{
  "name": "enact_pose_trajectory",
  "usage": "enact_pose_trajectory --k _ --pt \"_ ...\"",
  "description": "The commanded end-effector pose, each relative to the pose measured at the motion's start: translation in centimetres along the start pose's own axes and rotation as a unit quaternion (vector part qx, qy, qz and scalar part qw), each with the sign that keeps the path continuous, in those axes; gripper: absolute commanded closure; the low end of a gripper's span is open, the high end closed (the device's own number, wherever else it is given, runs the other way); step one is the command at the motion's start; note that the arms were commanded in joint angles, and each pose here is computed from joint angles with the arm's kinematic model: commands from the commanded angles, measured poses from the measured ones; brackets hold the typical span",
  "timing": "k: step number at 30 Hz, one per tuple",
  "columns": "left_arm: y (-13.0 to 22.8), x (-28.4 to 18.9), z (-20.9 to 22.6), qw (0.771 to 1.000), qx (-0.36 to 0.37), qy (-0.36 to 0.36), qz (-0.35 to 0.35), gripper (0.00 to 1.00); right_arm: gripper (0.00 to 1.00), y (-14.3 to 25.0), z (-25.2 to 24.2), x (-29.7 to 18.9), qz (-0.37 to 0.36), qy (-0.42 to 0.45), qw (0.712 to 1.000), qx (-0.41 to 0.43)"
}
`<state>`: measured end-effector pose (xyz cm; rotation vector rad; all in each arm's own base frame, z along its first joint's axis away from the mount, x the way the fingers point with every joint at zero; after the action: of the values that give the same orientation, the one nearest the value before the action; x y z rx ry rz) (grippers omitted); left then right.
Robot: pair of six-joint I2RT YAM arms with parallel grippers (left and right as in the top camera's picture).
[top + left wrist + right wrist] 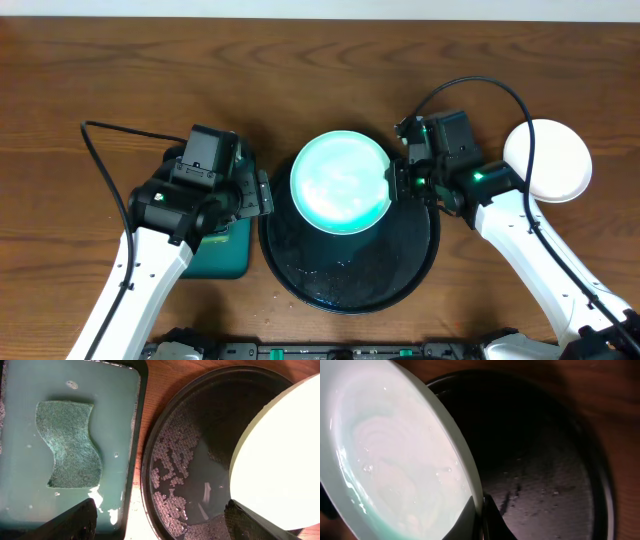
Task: Clean dirty plates on tray and stack at the side
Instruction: 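Lift the plate with the right gripper and tilt it over the black tray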
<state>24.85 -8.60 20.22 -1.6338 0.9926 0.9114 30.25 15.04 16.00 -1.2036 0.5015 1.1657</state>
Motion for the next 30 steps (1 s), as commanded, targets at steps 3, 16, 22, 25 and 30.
enact_pose_trajectory --k 3,16,22,25,30 --pt "-0.1 0.2 0.2 1.000 0.006 -0.012 0.002 0.18 0.99 -1.4 0.1 -1.7 -0.044 0.039 0.997 -0.044" --pt "0.0 0.6 0.2 1.000 0.005 -0.016 0.011 0.18 0.99 0.2 1.6 -3.6 -0.074 0.234 0.956 -0.161" --pt "0.0 0.6 0.2 1.000 0.005 -0.016 0.011 0.18 0.99 0.2 3.4 -4.8 -0.100 0.297 0.923 -0.225" --pt "0.0 0.6 0.2 1.000 0.005 -0.016 0.011 0.18 0.99 0.0 4.2 -5.8 -0.111 0.325 0.905 -0.253" --pt "0.0 0.6 0.2 1.000 0.005 -0.017 0.011 0.18 0.99 -0.6 5.7 -8.1 -0.132 0.382 0.861 -0.310"
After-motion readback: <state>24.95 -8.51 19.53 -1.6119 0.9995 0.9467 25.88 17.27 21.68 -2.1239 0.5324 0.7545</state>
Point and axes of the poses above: each gripper's point midway between its finger pads, its own x axis out along the fingers, its own z axis along the line the jaws close on, y = z × x, the point moved 4 cm from there along -x, back along the fingers
